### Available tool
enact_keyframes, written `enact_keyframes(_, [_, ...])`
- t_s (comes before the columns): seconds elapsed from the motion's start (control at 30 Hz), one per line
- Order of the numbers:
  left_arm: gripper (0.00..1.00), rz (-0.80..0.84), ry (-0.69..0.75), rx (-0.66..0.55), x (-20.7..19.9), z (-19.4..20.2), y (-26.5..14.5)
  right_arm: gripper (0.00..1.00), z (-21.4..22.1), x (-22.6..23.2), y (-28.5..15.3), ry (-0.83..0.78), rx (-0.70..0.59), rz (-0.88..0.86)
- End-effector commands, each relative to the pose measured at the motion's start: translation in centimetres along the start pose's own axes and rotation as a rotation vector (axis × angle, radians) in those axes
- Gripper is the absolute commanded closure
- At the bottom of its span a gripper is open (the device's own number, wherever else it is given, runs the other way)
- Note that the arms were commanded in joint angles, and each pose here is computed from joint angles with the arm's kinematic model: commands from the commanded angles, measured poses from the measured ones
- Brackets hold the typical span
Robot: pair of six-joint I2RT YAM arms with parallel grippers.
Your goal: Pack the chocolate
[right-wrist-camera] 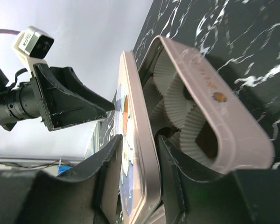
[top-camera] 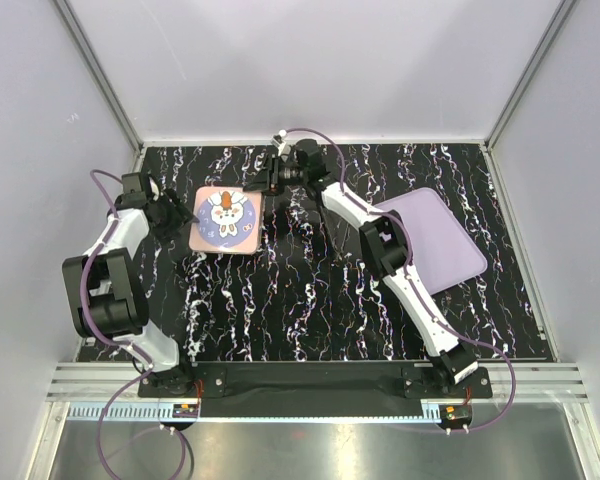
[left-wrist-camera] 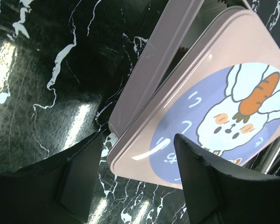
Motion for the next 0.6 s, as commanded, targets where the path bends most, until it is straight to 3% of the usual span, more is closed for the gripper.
enact_keyframes(0.0, [0.33, 0.082, 0.030, -0.055, -1.9, -2.3, -0.1, 0.57, -3.9, 3.1, -1.5, -0.115, -0.107, -0.021])
enact_keyframes(0.3, [0.38, 0.078, 0.039, -0.039, -2.3, -3.6, 1.0, 0.56, -6.1, 1.7, -2.8, -0.127, -0.201, 0.130])
enact_keyframes(0.57, [0.45, 0.076, 0.056, -0.027, -2.7, -4.6, 1.9, 0.55, -8.3, 3.9, -5.2, -0.146, -0.281, 0.210])
Point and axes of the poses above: each gripper's point midway between its finger pads, its own y axis out along the fingers, its own x axis along the line the jaws close on, z = x × y, the point moved 2 cm from there along -y, back along the fingers, and after that the axes turned 2 degrees about y, right-handed, at the moved point
